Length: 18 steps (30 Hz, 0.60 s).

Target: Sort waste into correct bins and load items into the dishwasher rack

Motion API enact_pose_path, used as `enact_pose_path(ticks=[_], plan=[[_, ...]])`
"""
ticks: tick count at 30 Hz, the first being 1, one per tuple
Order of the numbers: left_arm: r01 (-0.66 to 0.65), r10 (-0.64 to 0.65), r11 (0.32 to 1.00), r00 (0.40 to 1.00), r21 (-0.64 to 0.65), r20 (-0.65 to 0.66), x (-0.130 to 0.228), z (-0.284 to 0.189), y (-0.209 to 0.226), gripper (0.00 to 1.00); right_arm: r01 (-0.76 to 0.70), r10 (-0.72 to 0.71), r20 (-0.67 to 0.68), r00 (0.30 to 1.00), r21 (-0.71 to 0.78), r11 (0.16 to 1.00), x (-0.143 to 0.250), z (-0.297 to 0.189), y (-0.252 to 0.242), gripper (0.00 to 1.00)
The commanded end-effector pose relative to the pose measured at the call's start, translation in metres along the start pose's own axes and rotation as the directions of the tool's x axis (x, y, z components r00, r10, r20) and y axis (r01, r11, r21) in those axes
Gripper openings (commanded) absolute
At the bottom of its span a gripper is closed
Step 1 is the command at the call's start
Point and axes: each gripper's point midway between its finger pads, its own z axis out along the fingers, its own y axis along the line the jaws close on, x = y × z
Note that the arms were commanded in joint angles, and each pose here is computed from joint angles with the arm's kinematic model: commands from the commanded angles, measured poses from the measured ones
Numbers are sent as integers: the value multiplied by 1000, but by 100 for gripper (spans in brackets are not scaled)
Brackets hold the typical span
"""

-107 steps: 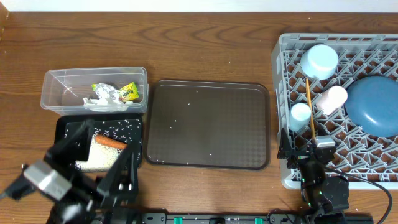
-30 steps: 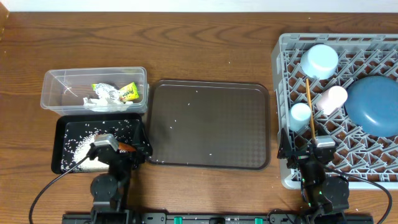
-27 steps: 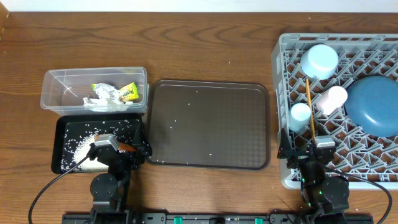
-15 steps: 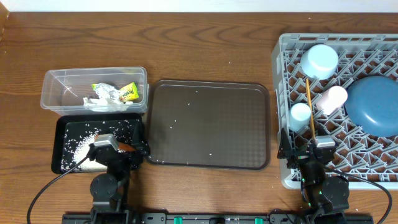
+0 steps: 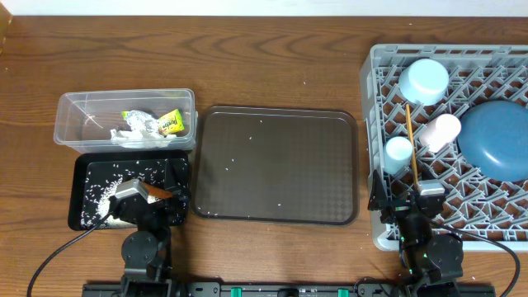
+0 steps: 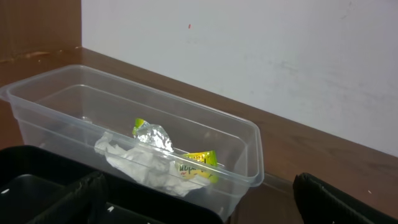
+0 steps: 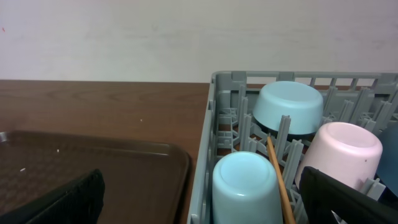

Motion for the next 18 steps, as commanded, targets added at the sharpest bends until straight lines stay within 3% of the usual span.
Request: enact_pose_path(ticks=[1,6,18], plan=[[-50,49,998,998,-29,-41,13,0,7,98,13,-13,1,1000,12,1000,0,0,-3,99],[-195,203,973,978,127,-56,20,-2,-18,98,13,-13,1,1000,12,1000,0,0,-3,99],[-208,223,966,971,156,-86,28,-3,-21,98,13,-13,1,1000,12,1000,0,0,-3,99]])
